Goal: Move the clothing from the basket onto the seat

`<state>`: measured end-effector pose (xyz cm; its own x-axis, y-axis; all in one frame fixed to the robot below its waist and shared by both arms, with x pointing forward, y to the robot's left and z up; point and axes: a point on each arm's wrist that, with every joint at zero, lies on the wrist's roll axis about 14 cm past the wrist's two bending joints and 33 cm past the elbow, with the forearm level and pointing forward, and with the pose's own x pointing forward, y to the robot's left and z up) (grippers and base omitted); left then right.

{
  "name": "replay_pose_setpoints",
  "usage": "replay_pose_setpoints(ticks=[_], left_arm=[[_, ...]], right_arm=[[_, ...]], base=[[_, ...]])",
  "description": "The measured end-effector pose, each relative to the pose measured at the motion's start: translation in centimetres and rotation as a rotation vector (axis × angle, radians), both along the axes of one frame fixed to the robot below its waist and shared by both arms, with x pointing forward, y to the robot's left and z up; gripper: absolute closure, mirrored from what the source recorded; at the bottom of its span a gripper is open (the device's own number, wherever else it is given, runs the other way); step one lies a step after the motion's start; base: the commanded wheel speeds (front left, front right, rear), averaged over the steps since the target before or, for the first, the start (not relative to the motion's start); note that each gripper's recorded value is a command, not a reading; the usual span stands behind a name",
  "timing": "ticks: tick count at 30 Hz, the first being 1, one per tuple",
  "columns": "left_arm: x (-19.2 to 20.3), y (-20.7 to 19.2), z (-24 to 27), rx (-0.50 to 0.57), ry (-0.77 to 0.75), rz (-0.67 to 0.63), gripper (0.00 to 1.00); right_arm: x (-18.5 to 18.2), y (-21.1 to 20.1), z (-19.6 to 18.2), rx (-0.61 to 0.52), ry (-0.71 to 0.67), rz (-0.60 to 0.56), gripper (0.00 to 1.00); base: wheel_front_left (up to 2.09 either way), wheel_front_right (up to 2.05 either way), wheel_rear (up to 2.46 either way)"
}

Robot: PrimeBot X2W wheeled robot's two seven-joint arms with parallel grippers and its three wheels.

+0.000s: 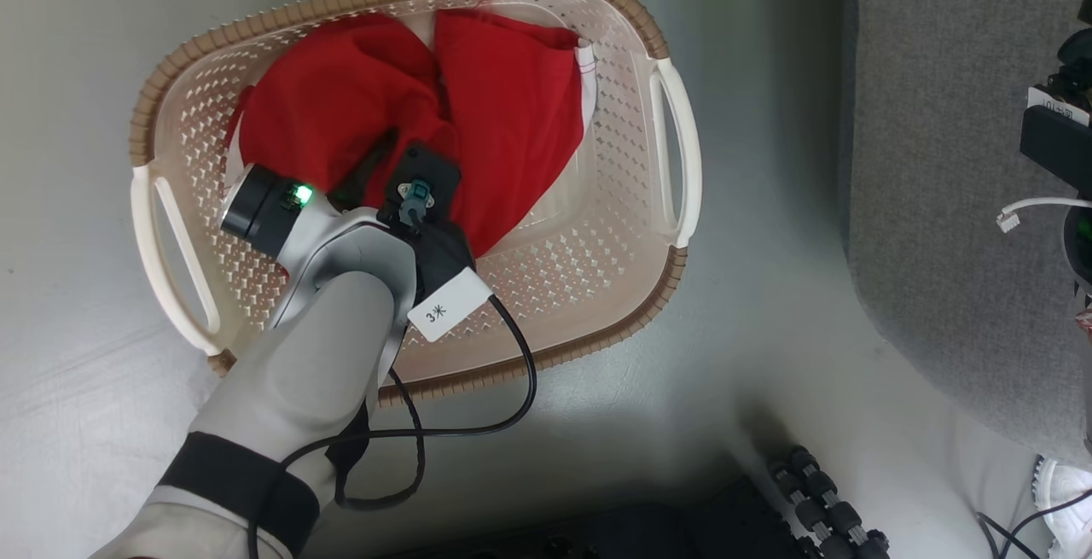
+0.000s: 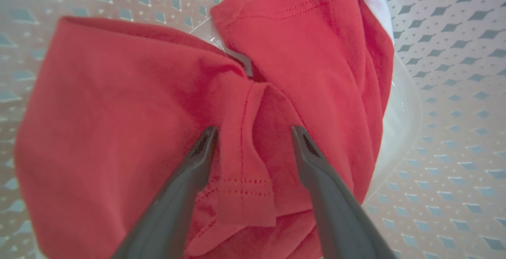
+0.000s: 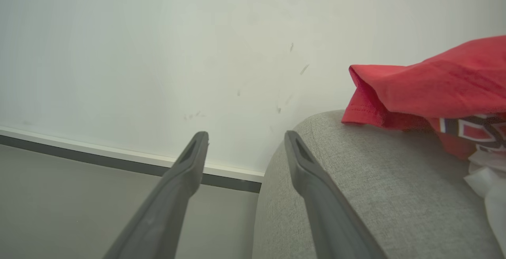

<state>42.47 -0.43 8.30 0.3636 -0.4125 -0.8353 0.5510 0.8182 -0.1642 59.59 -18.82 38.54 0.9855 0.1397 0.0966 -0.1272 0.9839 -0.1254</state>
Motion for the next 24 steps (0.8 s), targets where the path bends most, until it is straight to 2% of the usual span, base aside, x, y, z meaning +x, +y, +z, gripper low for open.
replay_pose_setpoints(ticks=[1, 2, 8, 11, 24], left_arm=[[0.0, 0.0, -0.1, 0.003, 0.002, -0.001, 0.63], [-0.1, 0.0, -0.2, 0.008, 0.005, -0.002, 1.0], [0.5, -0.4, 0.6, -0.024, -0.036, 0.006, 1.0], [1.6, -0.6, 1.7, -0.065, -0.071, 0.053, 1.0], [6.5, -1.0, 10.1, -0.234, -0.291, 0.176, 1.0]], right_arm=[[0.0, -0.1, 0.0, -0.004, 0.001, -0.001, 0.0], [0.0, -0.1, -0.1, -0.006, 0.002, -0.002, 0.0], [-0.1, -0.5, -0.4, -0.015, 0.017, -0.013, 0.0], [-0.1, -0.4, -0.6, -0.011, 0.027, -0.011, 0.0], [-1.0, 0.9, 1.1, 0.037, 0.056, -0.004, 0.0]], base=[[0.0, 0.0, 0.0], [0.0, 0.0, 0.0], [0.0, 0.0, 0.0], [0.0, 0.0, 0.0], [0.0, 0.0, 0.0]])
